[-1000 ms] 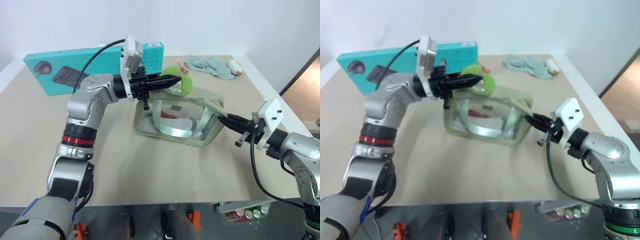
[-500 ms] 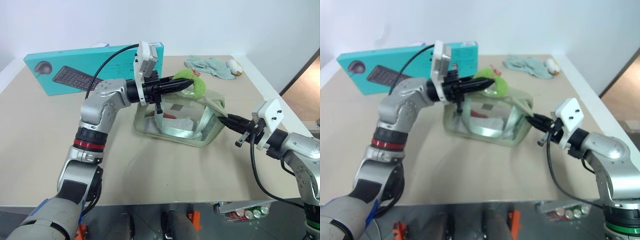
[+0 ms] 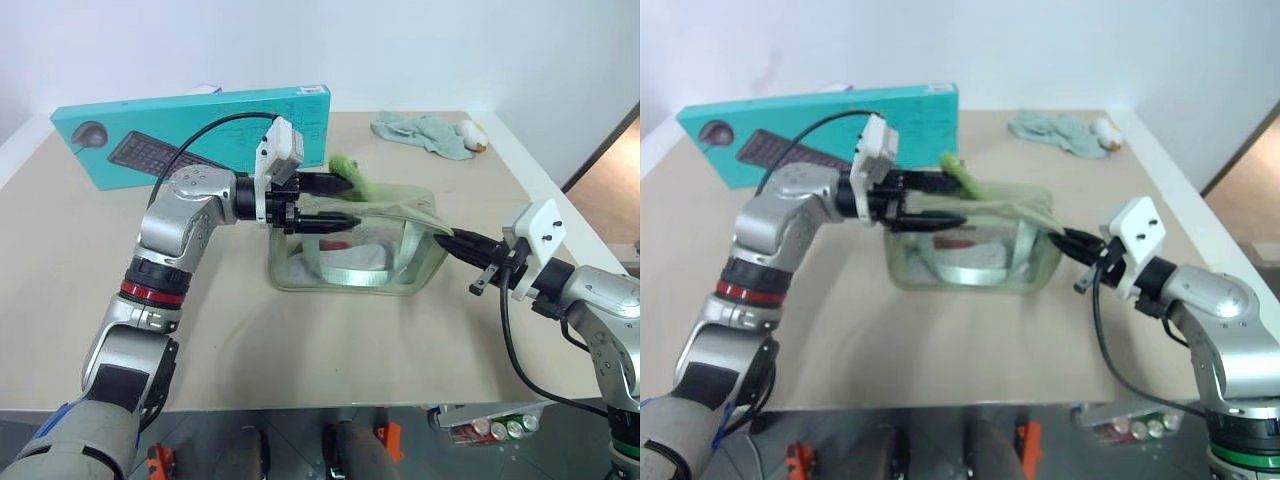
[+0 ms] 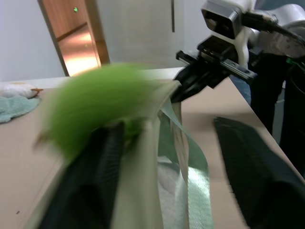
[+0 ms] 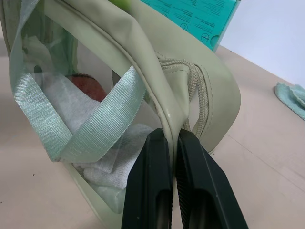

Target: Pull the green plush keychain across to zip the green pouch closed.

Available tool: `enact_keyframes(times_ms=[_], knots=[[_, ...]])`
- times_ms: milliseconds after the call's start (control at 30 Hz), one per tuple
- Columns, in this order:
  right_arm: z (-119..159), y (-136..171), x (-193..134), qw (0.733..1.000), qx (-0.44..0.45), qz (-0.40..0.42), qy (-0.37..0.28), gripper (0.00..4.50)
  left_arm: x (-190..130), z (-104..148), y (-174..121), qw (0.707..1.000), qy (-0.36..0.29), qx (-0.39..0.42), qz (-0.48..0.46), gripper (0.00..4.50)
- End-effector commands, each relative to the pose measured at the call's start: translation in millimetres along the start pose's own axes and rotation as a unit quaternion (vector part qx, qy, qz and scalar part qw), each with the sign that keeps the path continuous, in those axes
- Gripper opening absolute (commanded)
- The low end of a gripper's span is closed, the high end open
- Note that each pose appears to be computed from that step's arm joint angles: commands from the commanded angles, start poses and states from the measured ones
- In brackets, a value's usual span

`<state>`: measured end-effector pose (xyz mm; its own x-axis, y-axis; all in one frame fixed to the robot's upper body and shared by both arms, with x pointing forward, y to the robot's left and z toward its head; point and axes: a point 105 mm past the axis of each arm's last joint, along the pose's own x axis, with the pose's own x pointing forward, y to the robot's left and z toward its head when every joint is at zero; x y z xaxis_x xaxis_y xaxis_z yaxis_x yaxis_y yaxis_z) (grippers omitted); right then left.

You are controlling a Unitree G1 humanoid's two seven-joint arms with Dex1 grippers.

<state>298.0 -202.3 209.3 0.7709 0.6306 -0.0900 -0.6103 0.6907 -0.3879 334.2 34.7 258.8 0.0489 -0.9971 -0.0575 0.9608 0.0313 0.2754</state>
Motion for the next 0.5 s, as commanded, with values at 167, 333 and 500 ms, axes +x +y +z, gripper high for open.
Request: enact_keyframes(times_ms=[167,333,500], knots=[[11.8,-1.2,-1.2,1.0,-0.023,-0.002,-0.016,0.0,-28.4,4.6,-17.3,0.999,0.039,0.012,-0.032,3.66],[11.2,-1.4,-2.1,1.0,-0.024,0.0,-0.015,0.0,-44.6,14.5,-22.9,0.999,0.019,-0.034,-0.01,3.66],[10.1,-1.6,-1.5,1.0,-0.022,0.004,-0.015,0.0,-66.4,30.9,-5.2,0.996,-0.019,-0.044,0.073,3.66]])
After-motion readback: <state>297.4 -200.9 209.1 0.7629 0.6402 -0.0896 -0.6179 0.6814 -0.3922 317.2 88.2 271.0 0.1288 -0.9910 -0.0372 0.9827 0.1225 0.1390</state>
